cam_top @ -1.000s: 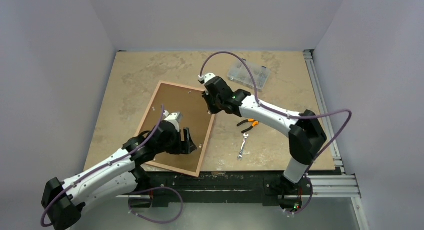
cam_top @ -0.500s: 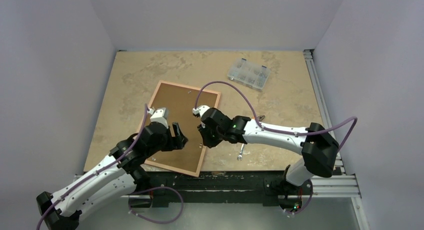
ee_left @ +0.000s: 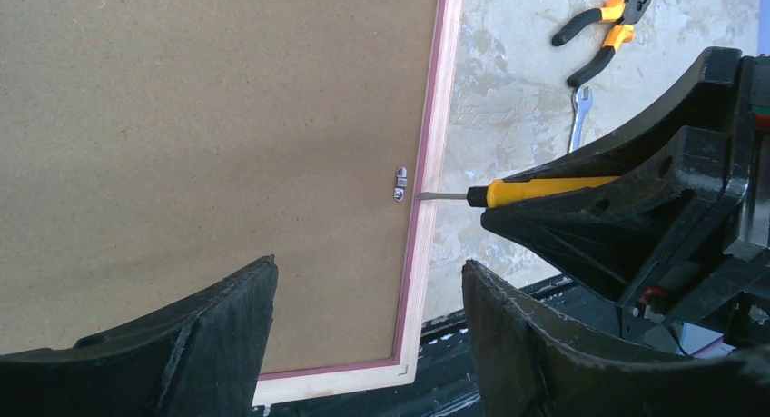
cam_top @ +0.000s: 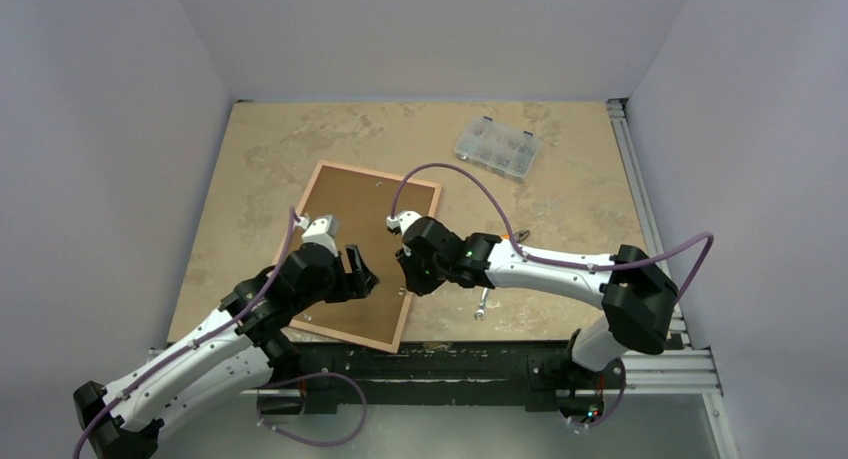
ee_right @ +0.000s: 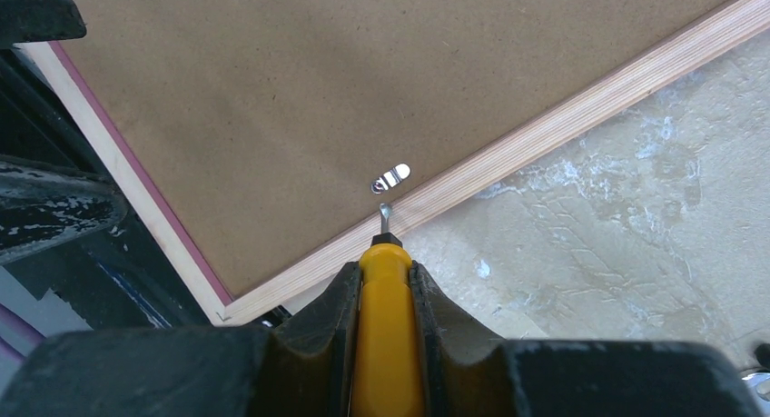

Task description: Take the photo out of the frame

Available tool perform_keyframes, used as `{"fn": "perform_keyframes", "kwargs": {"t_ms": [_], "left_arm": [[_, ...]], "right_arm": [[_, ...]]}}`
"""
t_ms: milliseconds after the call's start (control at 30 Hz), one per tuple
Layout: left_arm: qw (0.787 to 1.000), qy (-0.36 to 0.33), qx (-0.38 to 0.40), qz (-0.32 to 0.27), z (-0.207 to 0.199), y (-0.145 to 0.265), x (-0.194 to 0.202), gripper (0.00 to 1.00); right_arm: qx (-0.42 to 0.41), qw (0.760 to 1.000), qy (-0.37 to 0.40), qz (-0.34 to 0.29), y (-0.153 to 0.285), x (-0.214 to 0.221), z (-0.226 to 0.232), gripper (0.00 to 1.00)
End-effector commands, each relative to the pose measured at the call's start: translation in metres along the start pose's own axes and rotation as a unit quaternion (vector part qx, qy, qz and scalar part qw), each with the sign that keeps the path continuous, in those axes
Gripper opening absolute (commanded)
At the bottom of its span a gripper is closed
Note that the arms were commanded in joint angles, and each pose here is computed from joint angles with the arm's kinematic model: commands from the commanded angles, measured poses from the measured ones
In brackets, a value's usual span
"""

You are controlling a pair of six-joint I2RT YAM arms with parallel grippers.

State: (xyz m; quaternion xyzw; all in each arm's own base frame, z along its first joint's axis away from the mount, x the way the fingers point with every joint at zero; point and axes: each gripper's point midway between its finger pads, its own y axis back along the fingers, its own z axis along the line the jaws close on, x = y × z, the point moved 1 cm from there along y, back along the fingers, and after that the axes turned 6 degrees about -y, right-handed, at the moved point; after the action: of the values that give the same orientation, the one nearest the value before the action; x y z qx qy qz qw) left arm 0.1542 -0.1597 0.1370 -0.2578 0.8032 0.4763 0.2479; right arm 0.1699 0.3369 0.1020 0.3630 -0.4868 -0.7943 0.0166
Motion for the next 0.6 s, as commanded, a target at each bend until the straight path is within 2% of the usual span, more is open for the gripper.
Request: {"fn": "perform_keyframes", "kwargs": {"t_ms": [0, 267, 567], "left_arm": [[1.000, 0.011, 0.013, -0.010, -0.004, 0.000, -0.004, 0.72], [1.000, 0.012, 0.012, -0.012, -0.001, 0.000, -0.001, 0.72], [1.000, 0.012, 0.012, -0.011, -0.001, 0.002, -0.002, 0.72]], "right_arm": [[0.008, 1.000, 0.004, -0.005, -0.006, -0.003, 0.001, 0.00], [0.026, 1.000, 0.011, 0.006, -0.011, 0.002, -0.005, 0.00], [0.012, 1.000, 0.016, -0.011, -0.021, -0.008, 0.003, 0.00]]}}
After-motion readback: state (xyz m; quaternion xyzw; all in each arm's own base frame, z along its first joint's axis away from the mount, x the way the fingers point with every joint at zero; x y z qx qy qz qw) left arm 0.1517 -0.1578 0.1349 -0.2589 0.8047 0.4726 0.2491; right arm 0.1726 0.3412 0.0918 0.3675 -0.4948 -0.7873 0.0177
